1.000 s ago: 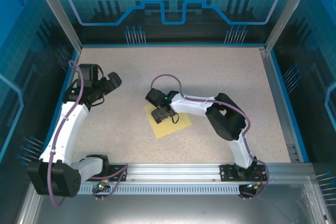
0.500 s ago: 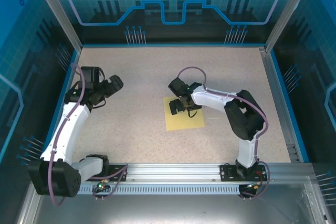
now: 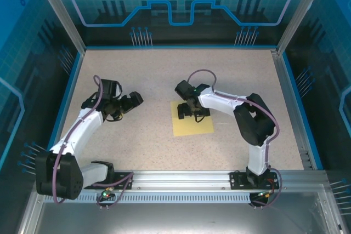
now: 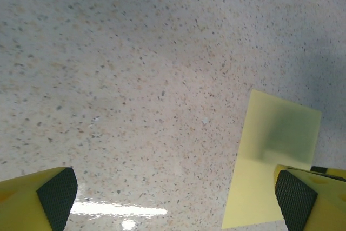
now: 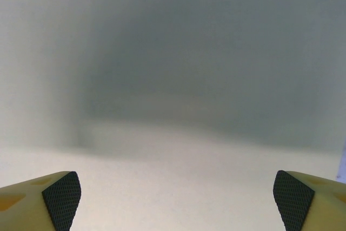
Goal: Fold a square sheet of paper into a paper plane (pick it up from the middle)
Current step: First fold in half a square sheet of paper at the center of the table.
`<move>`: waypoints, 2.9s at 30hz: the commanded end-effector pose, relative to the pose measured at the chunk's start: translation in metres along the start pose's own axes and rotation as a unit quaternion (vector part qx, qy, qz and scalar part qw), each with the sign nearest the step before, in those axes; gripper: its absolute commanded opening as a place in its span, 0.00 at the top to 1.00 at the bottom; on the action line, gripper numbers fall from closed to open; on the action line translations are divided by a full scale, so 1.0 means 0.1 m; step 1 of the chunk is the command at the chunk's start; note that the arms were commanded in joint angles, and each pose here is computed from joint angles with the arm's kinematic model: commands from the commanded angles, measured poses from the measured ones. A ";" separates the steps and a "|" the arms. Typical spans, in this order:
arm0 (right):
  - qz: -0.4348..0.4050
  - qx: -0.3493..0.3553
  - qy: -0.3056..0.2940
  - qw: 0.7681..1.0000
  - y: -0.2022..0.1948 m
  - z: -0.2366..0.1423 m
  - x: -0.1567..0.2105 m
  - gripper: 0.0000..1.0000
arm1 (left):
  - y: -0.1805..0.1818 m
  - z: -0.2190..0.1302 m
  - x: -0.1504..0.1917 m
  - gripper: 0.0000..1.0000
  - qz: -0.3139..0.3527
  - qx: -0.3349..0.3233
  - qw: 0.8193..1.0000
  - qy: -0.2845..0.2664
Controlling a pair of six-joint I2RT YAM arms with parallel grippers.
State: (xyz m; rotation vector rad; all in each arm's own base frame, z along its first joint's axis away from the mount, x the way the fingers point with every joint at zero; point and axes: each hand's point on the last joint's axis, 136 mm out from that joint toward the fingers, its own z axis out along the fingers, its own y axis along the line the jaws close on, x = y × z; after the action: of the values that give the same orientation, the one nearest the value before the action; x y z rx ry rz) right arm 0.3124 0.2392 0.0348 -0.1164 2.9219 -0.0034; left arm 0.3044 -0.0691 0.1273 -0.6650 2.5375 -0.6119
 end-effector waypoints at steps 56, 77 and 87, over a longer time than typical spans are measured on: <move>0.023 -0.129 0.007 0.991 0.43 -0.03 0.03 0.67 | -0.01 0.20 0.29 0.02 -0.026 0.025 0.998 0.046; 0.076 -0.389 0.015 0.918 0.74 -0.25 -0.02 0.81 | -0.86 0.54 0.77 0.54 0.000 0.185 0.977 0.104; 0.075 -0.341 0.046 0.936 0.55 0.03 0.13 0.77 | -1.19 0.96 0.91 0.69 0.011 0.177 0.975 0.135</move>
State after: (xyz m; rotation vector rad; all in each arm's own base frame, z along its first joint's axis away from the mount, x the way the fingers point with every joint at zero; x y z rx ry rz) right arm 0.3014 0.3038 0.0437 -0.0045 2.8071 1.1000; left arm 0.3081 -0.2256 0.0741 -0.4816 2.6126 -1.1485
